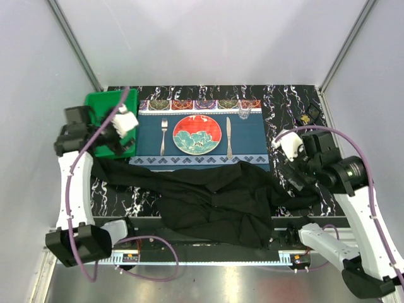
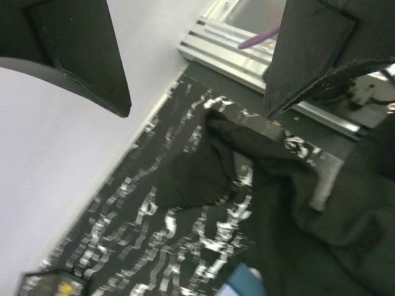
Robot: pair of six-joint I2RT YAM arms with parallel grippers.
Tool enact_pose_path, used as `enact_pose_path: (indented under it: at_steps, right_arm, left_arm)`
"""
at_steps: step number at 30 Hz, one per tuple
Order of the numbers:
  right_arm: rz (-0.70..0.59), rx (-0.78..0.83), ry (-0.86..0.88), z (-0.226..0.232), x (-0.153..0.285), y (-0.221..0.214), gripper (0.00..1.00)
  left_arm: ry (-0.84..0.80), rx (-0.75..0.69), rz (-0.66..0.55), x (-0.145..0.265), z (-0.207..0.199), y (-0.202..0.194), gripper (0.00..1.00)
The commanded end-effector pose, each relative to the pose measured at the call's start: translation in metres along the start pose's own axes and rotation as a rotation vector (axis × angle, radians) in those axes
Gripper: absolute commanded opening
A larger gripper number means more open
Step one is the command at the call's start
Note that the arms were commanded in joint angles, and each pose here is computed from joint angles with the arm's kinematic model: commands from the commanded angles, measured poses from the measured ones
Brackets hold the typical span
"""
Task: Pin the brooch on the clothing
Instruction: Flatten out the clothes at the center of the board.
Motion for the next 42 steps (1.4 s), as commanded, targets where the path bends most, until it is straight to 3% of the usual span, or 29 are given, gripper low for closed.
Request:
enact_pose_path:
  at_steps: [1, 2, 3, 8, 15, 18, 19, 21, 22, 28, 33, 36, 42]
  right_arm:
    - [0.050, 0.044, 0.274, 0.023, -0.029, 0.012, 0.91]
    - [0.053, 0.050, 0.327, 0.027, -0.040, 0.018, 0.90]
    - [0.055, 0.057, 0.346, 0.028, -0.047, 0.021, 0.90]
    - [0.144, 0.073, 0.387, 0.035, -0.096, 0.025, 0.87]
    - [0.410, 0.026, 0.375, 0.013, -0.134, -0.010, 0.80]
    - [0.481, 0.030, 0.425, 0.006, -0.132, -0.033, 0.77]
    - [0.522, 0.044, 0.439, 0.010, -0.133, -0.043, 0.77]
    - [0.535, 0.082, 0.429, 0.011, -0.133, -0.056, 0.75]
    - [0.575, 0.097, 0.419, 0.015, -0.136, -0.069, 0.75]
    - [0.560, -0.007, 0.326, -0.013, -0.140, -0.091, 0.72]
    - [0.492, -0.108, 0.272, -0.041, -0.142, -0.081, 0.72]
    - [0.470, -0.208, 0.274, -0.057, -0.148, -0.080, 0.72]
    - [0.413, -0.489, 0.371, -0.097, -0.155, -0.077, 0.72]
  left_arm:
    - [-0.517, -0.111, -0.232, -0.015, -0.101, 0.028, 0.91]
    - [-0.630, -0.119, -0.250, -0.017, -0.129, 0.023, 0.90]
    - [-0.664, -0.238, -0.304, -0.019, -0.139, 0.022, 0.90]
    - [-0.728, -0.449, -0.306, -0.051, -0.179, 0.021, 0.87]
    - [-0.794, -0.414, -0.148, -0.112, -0.196, 0.030, 0.77]
    - [-0.763, -0.430, -0.072, -0.136, -0.190, 0.024, 0.50]
    - [-0.764, -0.421, -0.047, -0.143, -0.189, 0.021, 0.35]
    - [-0.724, -0.376, -0.029, -0.152, -0.177, 0.026, 0.16]
    - [-0.661, -0.335, -0.036, -0.158, -0.163, 0.028, 0.00]
    - [-0.411, 0.030, 0.091, -0.188, -0.097, 0.020, 0.00]
    - [-0.377, 0.100, 0.216, -0.205, -0.082, -0.001, 0.01]
    - [-0.409, 0.109, 0.211, -0.205, -0.087, -0.002, 0.33]
    - [-0.398, 0.110, 0.160, -0.197, -0.084, 0.009, 0.64]
Point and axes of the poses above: each gripper's point midway between its finger pads, its own x axis back along the fingers, its own z axis along the line the jaws close on, y = z × x, the point moved 8 cm from there along x, back along the fingers, and after that the axes turned 2 degrees about -x, right-handed, at the moved point
